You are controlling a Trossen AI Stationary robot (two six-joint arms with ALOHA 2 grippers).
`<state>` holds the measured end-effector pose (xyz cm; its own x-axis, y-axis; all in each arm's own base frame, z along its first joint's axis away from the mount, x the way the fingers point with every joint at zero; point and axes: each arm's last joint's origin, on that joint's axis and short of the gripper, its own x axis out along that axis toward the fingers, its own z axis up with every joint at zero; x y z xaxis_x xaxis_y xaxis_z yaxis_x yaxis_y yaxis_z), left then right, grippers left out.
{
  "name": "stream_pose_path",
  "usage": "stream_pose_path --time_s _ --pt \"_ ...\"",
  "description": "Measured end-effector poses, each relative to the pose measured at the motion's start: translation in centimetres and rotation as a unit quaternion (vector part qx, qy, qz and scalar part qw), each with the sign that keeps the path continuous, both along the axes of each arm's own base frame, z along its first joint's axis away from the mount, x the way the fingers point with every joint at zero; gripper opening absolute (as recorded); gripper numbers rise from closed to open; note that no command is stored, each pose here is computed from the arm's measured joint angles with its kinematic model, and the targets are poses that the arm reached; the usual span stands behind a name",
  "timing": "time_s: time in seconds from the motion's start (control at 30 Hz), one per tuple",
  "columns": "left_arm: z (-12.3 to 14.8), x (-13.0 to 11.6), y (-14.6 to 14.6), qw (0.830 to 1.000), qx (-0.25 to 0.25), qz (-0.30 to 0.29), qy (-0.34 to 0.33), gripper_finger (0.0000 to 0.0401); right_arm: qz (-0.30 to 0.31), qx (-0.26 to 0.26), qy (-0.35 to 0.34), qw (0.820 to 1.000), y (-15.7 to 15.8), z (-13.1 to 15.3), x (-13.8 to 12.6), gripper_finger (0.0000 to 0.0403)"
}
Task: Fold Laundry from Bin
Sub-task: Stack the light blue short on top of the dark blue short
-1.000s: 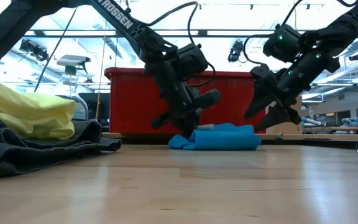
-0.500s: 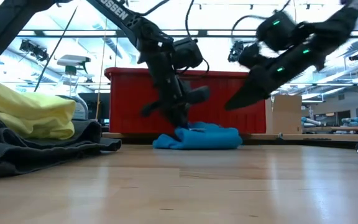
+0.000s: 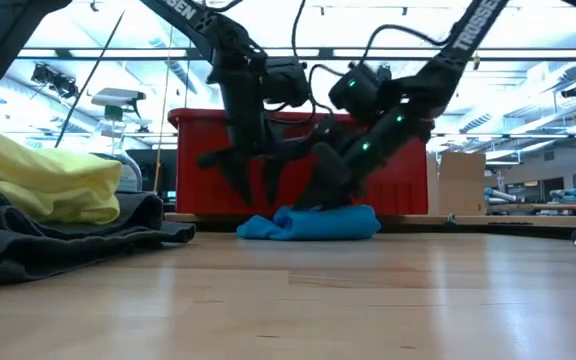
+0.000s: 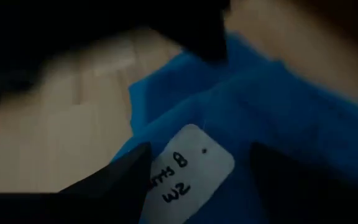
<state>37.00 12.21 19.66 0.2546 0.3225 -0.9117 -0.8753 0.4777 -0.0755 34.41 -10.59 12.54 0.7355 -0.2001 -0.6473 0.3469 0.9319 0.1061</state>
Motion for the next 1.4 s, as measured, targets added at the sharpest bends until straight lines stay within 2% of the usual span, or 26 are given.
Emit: stream_pose_path --time_s 0.1,0.23,0.33,0.4,0.43,0.5,0.57,0.67,0.77,0.83,0.93,1.1,1.2,1.4 --pt "0.8 -1.0 -0.8 0.999 -0.016 -0.027 0.035 0.0237 -0.007 0.038 0.041 0.998 -0.1 -1.5 0.4 0.0273" --pt "2.1 -2.0 -2.4 0.996 -0.026 -0.052 0.066 0.0250 -0.022 0.089 0.068 0.993 0.2 -1.7 0.2 0.0263" --pt "3.2 -1.9 -3.8 0.994 -0.046 -0.089 0.037 0.0251 -0.004 0.188 0.076 0.979 1.8 -0.6 -0.3 0.0258" --pt "4.7 -1.9 -5.0 0.992 -0.057 -0.117 0.003 0.0251 0.015 0.260 0.074 0.963 3.3 0.6 -0.7 0.0258" --pt "5.1 -1.9 -5.4 0.989 -0.060 -0.131 -0.008 0.0251 0.020 0.277 0.061 0.959 3.9 1.7 -0.8 0.0258" --pt "5.2 -1.9 -6.0 0.986 -0.068 -0.152 -0.013 0.0251 0.019 0.265 0.019 0.964 4.6 4.5 -0.9 0.0258" --pt "5.5 -1.7 -6.0 0.983 -0.068 -0.170 -0.031 0.0251 -0.021 0.222 -0.002 0.975 4.4 6.5 -1.6 0.0258" --pt "5.6 -1.3 -5.7 0.977 -0.075 -0.192 -0.053 0.0251 -0.092 0.176 0.031 0.979 3.7 7.4 -3.4 0.0258" --pt "5.0 -0.2 -5.4 0.972 -0.073 -0.205 -0.084 0.0251 -0.103 0.184 0.057 0.976 3.1 8.3 -4.9 0.0258" --pt "5.0 0.3 -5.1 0.969 -0.071 -0.213 -0.105 0.0251 -0.096 0.184 0.087 0.974 3.0 8.0 -5.4 0.0258" --pt "4.1 1.3 -4.8 0.963 -0.078 -0.223 -0.126 0.0251 -0.080 0.181 0.094 0.976 2.9 7.2 -5.6 0.0258" --pt "1.2 2.1 -5.5 0.962 -0.106 -0.238 -0.084 0.0251 -0.073 0.220 0.102 0.967 2.2 4.0 -5.2 0.0259" --pt "-0.3 2.5 -6.1 0.961 -0.112 -0.245 -0.058 0.0251 -0.067 0.226 0.107 0.966 2.2 2.5 -4.7 0.0262" --pt "-3.7 2.6 -6.4 0.965 -0.120 -0.234 0.015 0.0251 -0.013 0.273 0.080 0.959 3.2 -0.5 -2.4 0.0264"
